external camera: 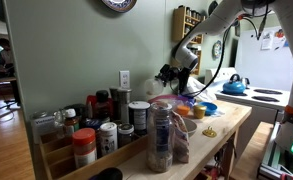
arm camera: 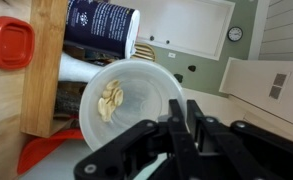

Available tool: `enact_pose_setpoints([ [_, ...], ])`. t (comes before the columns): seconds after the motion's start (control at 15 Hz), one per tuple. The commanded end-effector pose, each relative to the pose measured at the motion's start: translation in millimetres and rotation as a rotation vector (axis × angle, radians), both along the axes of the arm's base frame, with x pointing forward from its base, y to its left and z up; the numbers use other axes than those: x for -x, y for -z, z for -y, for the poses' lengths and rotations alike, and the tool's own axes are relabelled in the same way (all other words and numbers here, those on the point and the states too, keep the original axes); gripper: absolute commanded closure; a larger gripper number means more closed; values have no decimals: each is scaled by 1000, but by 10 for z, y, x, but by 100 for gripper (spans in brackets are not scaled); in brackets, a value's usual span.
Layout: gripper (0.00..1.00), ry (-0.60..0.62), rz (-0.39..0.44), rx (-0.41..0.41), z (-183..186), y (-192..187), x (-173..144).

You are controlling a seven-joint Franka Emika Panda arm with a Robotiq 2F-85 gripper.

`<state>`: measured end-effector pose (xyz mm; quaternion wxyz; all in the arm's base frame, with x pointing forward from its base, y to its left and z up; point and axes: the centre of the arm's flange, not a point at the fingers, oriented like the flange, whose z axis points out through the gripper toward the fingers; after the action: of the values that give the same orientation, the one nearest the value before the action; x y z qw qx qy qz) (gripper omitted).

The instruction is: Pour the contents of the clear lunch box onto the white plate and then pour the contents of the white plate in the ceramic bowl on the left

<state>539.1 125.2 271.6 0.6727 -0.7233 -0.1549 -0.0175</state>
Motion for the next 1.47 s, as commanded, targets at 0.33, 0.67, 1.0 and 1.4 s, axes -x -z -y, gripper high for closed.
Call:
enact_pose_setpoints([
  [0.33, 88, 33, 8, -34, 104, 22, -22],
  [0.67, 97, -38, 17, -130, 232, 84, -23],
  [1.0, 97, -49, 9, -201, 354, 222, -17],
  [1.4, 97, -33, 24, -284, 443, 373, -41],
])
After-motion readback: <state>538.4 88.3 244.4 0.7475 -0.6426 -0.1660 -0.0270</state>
